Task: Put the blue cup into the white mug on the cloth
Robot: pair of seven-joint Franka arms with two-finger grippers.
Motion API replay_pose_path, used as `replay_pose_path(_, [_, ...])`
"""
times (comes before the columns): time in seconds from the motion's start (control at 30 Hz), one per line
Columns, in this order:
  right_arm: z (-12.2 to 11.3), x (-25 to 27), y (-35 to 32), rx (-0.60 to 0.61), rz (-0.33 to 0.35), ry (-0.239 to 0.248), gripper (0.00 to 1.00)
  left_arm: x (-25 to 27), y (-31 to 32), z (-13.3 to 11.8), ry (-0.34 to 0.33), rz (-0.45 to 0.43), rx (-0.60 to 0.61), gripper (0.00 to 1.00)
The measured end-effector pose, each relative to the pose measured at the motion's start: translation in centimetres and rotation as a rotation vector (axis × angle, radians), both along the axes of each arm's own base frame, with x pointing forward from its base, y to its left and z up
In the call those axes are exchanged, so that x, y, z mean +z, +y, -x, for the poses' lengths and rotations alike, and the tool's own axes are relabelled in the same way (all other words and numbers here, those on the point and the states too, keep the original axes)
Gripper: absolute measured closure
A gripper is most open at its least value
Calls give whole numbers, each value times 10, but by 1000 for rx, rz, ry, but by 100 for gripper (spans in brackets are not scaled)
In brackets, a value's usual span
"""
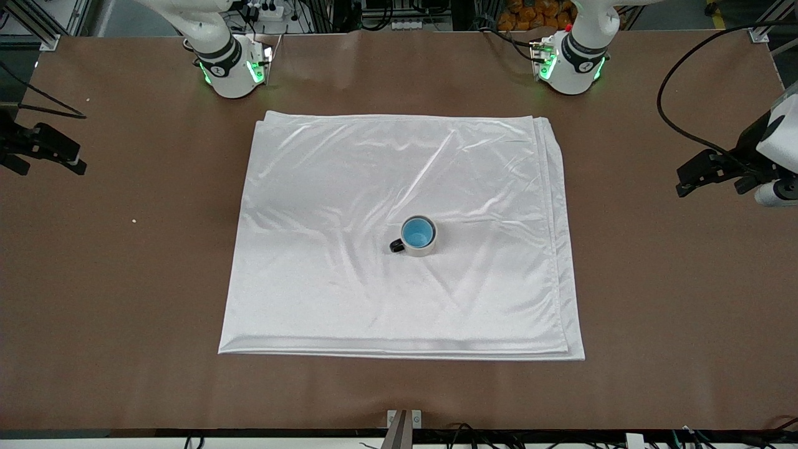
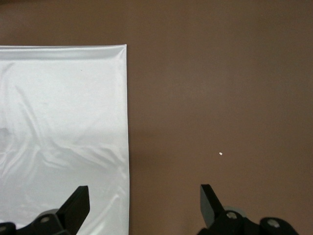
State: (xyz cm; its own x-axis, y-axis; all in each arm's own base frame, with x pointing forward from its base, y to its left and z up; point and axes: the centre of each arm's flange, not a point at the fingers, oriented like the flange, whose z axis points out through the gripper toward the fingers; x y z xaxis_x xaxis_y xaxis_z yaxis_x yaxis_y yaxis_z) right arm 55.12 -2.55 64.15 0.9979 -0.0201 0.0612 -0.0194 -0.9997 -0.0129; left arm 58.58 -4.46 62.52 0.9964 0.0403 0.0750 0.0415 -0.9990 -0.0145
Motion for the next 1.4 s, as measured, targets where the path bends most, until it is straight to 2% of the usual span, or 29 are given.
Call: replay_pose_path(1.4, [-2,-11,-4,-7,-2,6,0,-2,7,11,13,-3,19,0])
